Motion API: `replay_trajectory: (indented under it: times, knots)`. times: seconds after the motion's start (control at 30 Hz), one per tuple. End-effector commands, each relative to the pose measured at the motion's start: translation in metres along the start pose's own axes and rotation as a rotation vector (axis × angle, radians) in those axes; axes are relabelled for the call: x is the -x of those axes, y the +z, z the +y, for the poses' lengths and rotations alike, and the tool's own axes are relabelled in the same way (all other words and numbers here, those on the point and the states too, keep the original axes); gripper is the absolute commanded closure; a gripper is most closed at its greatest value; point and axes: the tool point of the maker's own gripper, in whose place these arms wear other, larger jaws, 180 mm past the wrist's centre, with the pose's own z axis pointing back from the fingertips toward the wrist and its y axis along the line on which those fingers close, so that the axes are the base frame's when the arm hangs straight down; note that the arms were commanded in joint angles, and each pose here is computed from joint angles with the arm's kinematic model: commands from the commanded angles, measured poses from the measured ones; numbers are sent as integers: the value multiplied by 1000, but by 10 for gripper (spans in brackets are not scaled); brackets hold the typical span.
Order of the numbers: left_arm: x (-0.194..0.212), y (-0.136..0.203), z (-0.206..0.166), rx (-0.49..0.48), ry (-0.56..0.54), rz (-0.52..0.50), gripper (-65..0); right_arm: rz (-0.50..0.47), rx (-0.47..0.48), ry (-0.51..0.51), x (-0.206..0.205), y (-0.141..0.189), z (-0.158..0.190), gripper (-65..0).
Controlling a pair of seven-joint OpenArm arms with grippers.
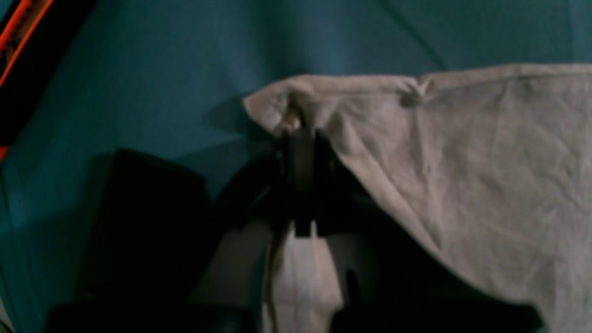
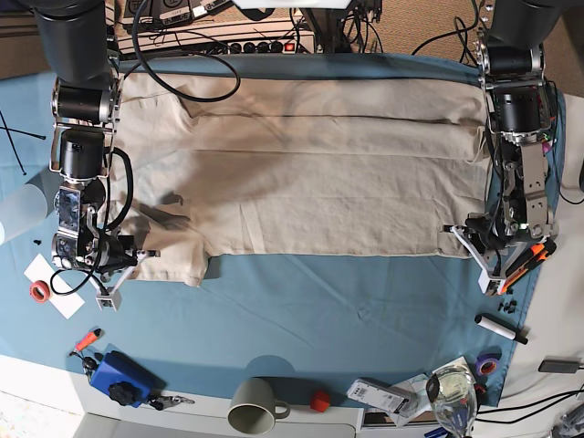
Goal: Fold the T-shirt properly
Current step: 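Move the left gripper to the shirt's side edge and grasp it, then lift the shirt's side edge with both grippers and fold it over lengthwise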
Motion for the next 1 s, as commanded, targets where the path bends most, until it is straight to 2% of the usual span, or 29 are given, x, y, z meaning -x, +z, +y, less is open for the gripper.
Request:
replay_trajectory:
  times: [0.0,0.17,0.4,0.63,0.8,0.97]
  knots:
    - [0,4,1,0,-7,32,0,-48,18,-2,-23,13,-8,0]
    - [-5,11,0,2,-13,34,0,-90,39,16,-40,27,-8,0]
    - [-9,20,-16,72,4,36,0,-182,70,58,-72,60,-3,0]
    - [-19,42,-3,43,53,19,0,-188,85,90,-80,77,2,0]
    - [-22,54,4,98,100,-18,0,-145,76,85,-72,78,2,0]
    - [-16,63,8,148,62,-3,0,-159,57,44,-66,88,-11,0]
